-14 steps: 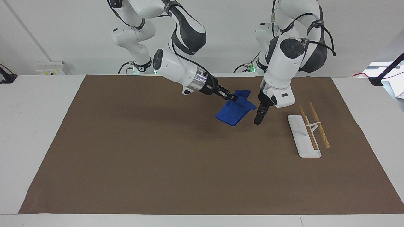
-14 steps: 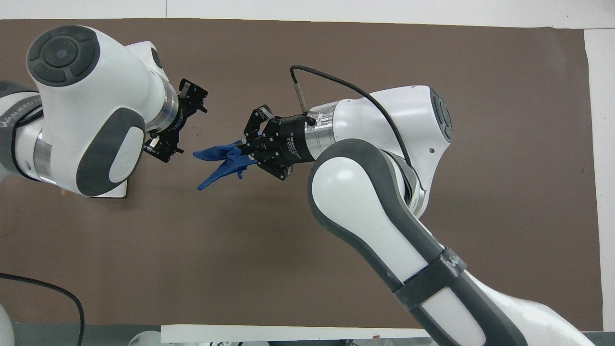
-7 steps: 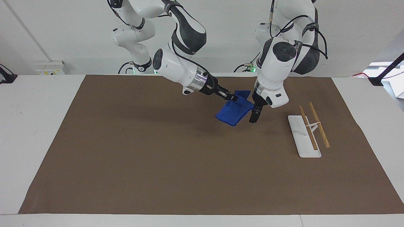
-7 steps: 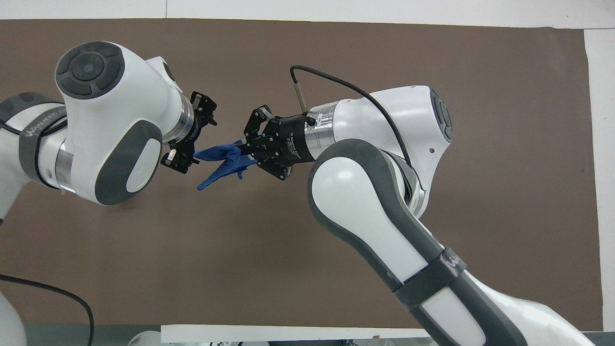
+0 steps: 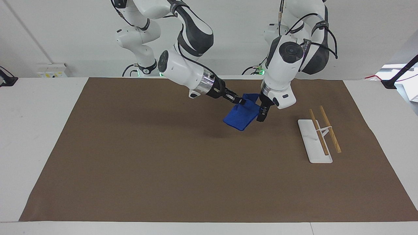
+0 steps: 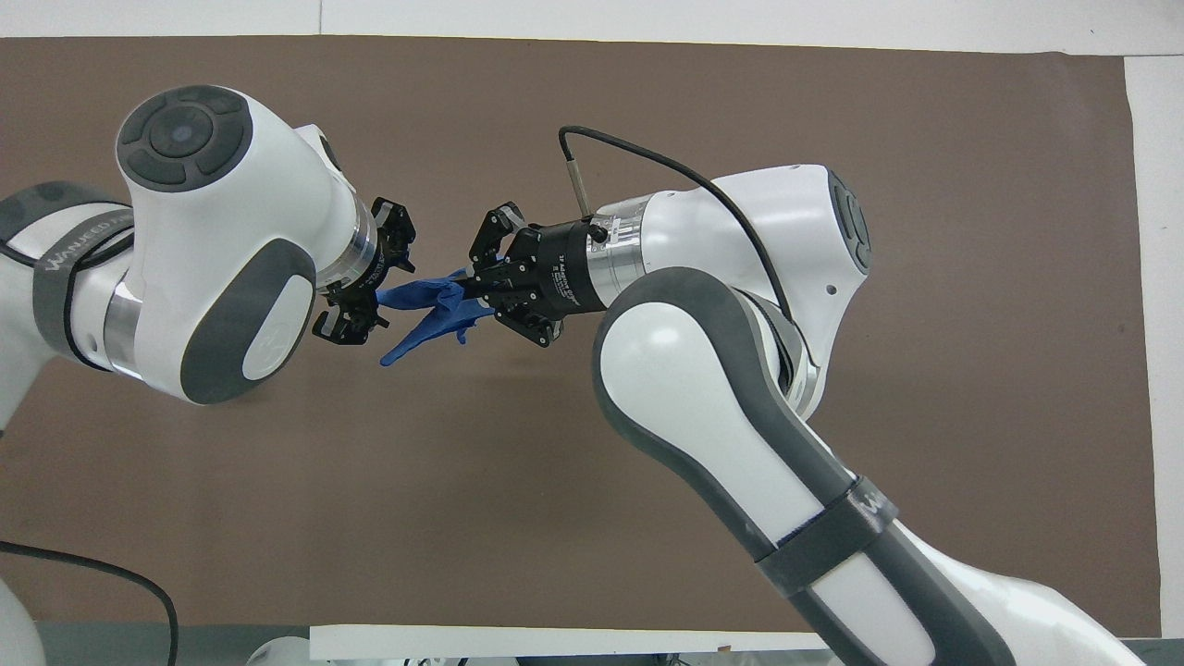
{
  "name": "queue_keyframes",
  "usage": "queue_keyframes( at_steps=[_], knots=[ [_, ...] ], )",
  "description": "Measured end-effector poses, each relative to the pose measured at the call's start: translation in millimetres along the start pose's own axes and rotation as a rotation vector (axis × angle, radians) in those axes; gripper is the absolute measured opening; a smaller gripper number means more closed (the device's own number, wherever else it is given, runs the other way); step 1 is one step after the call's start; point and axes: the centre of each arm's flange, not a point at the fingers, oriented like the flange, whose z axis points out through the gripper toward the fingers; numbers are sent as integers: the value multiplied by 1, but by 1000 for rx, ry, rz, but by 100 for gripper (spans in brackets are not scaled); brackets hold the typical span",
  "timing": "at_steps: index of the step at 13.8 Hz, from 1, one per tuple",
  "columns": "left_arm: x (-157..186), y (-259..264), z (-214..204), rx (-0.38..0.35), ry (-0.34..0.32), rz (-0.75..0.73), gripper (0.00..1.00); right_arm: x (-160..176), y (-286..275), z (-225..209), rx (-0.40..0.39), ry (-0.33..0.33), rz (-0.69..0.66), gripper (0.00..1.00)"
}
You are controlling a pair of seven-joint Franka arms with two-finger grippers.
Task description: Right arm passes towel to left arm to hang
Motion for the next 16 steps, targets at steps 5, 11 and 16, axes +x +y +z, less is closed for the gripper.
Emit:
queue_keyframes(
  at_steps=[5, 11, 16],
  knots=[
    [-5, 0, -4, -7, 0, 7, 2, 0, 0, 0, 0, 0, 0, 6],
    [-7, 8, -50, -92, 40, 70, 2, 2, 0, -2, -28, 46, -96, 48],
    [-1, -2, -87, -88, 111, 238, 2, 54, 5, -69, -412, 370, -642, 99]
  ],
)
